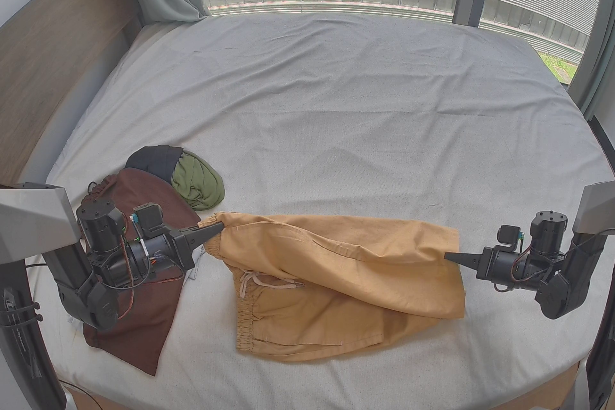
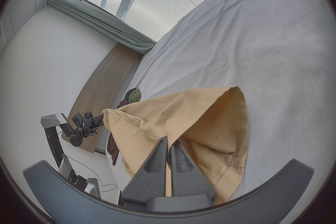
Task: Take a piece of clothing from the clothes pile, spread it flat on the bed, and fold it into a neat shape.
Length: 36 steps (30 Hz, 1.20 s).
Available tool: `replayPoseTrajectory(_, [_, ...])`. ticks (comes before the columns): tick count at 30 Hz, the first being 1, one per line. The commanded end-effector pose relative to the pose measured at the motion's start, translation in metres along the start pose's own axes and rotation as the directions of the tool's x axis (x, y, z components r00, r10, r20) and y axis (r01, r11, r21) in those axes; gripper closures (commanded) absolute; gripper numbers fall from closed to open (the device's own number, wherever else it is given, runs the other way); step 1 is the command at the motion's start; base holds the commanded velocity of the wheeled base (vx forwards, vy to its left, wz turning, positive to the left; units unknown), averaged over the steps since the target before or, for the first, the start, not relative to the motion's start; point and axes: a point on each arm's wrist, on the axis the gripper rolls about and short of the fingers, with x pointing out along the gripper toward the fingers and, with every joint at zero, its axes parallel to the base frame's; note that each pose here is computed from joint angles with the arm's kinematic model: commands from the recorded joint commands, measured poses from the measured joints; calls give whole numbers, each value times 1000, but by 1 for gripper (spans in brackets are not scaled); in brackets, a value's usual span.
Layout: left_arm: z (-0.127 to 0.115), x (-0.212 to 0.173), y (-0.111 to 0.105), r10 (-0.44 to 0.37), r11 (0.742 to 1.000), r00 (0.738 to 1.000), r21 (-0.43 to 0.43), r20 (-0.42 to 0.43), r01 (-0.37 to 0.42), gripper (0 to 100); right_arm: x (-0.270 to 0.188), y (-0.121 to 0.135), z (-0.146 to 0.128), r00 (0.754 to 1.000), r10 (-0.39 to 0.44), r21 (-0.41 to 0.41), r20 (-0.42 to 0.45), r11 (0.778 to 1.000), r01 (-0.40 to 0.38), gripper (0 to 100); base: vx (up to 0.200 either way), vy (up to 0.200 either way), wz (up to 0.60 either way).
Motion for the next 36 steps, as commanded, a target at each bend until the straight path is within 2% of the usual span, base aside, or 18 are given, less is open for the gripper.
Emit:
replayPoseTrajectory(1, [0,-1,3,8,1000,1000,-3,2,-8,100,-4,2,6,1000,4,-17,25,1000,-4,100,0,0,0])
replayPoseTrajectory(13, [-2,1,5,9,1000,1000,-3,-1,-9,100,-3,0,6,1000,3,-17,26,1000,-2,100,0,0,0])
replayPoseTrajectory(14, [-2,1,5,9,1000,1000,-3,-1,-9,100,-3,0,5,1000,13,-15,18,1000,-12,0,0,0,0])
replayPoseTrajectory(18, [-2,2,4,8,1000,1000,-4,-3,-8,100,-2,-2,0,998,55,-5,-17,998,-55,0,0,0,0])
replayPoseTrajectory(28, [-1,2,3,3,1000,1000,-2,-1,-3,100,14,-23,-19,998,62,-1,-32,998,-62,0,0,0,0])
replayPoseTrajectory(36, [0,2,2,2,1000,1000,1,2,-2,100,22,-25,-24,996,76,-18,-53,997,-77,0,0,0,0])
